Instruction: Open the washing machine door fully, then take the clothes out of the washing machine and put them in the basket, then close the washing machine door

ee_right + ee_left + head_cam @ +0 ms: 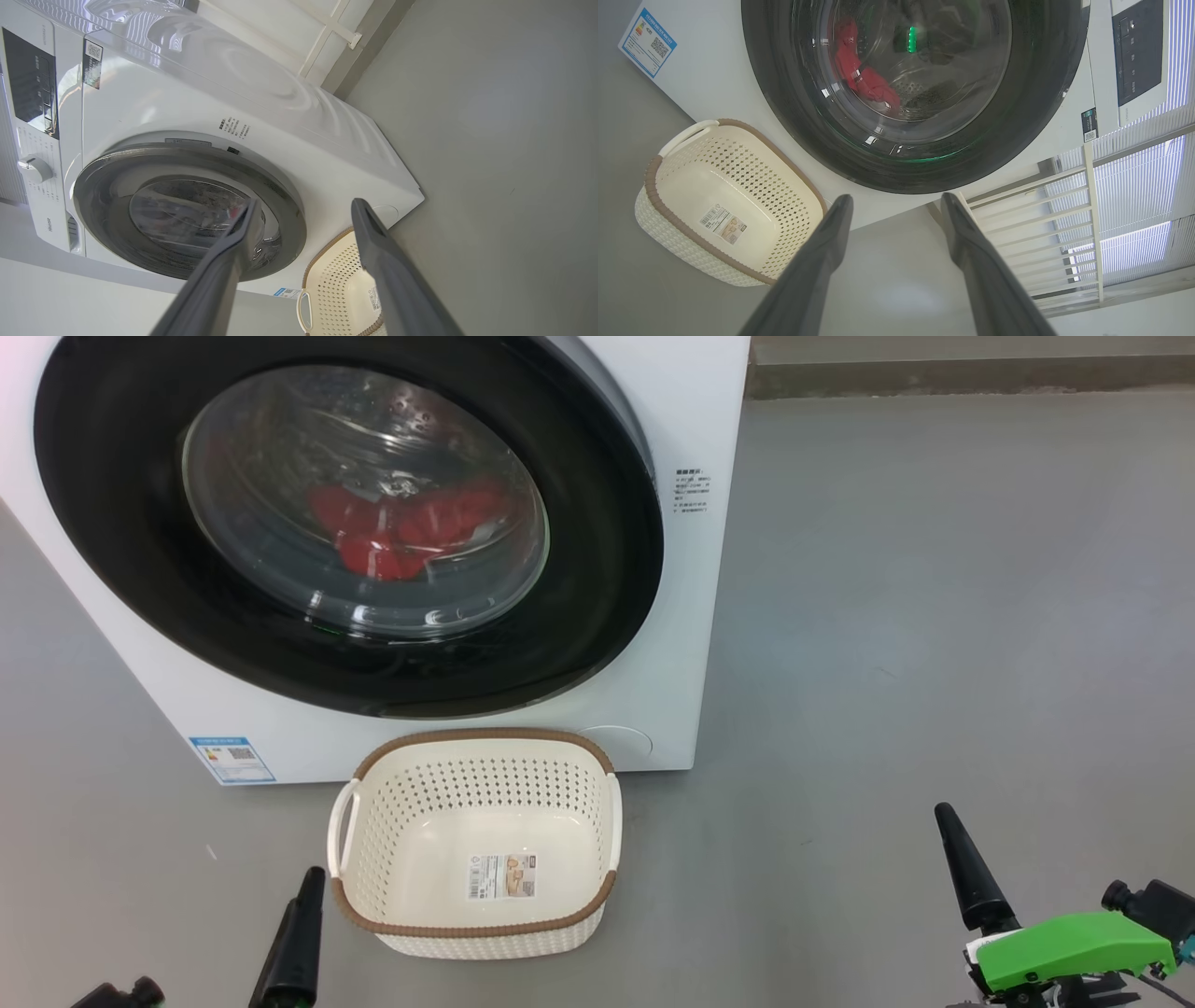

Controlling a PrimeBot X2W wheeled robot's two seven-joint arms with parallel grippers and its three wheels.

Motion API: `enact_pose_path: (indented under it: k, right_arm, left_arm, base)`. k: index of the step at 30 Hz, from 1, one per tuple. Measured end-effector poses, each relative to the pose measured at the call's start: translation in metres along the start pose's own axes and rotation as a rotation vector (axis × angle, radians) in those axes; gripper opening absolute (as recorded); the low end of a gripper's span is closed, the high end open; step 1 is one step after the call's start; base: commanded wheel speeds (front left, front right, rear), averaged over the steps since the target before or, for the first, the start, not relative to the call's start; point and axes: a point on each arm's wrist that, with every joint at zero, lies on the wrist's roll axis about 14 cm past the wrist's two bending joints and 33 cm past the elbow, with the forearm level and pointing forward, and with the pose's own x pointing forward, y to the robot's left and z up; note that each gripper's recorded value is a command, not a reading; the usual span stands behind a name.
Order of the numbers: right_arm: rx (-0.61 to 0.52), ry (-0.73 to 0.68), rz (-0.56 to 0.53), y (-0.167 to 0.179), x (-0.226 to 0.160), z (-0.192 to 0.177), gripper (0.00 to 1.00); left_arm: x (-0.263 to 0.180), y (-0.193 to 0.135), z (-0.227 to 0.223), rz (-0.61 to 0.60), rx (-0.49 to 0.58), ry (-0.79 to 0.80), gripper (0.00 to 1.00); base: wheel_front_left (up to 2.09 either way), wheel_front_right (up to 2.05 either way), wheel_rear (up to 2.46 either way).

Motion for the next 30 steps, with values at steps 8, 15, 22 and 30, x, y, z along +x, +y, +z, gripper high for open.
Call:
enact_pose_path:
  k: [8, 15, 22, 30]
  right_arm:
    - [-0.107, 0.003, 0.005, 0.001, 0.0, -0.002, 1.0]
    - [-0.216, 0.006, 0.011, 0.001, 0.0, -0.004, 1.0]
    - [-0.322, 0.002, 0.018, 0.002, 0.0, -0.004, 1.0]
    - [-0.415, -0.004, 0.029, 0.004, 0.001, -0.004, 1.0]
  left_arm:
    - [-0.003, 0.001, 0.002, -0.002, 0.125, -0.001, 1.0]
    - [-0.002, -0.004, 0.001, -0.025, 0.232, 0.002, 1.0]
    - [-0.002, -0.007, 0.002, -0.041, 0.339, -0.005, 1.0]
    - [-0.002, -0.01, 0.004, -0.056, 0.445, -0.017, 1.0]
  base:
    - [0.0, 0.0, 0.0]
    - [0.0, 0.0, 0.0]
    - [0.0, 0.0, 0.0]
    - [0.0, 0.0, 0.0]
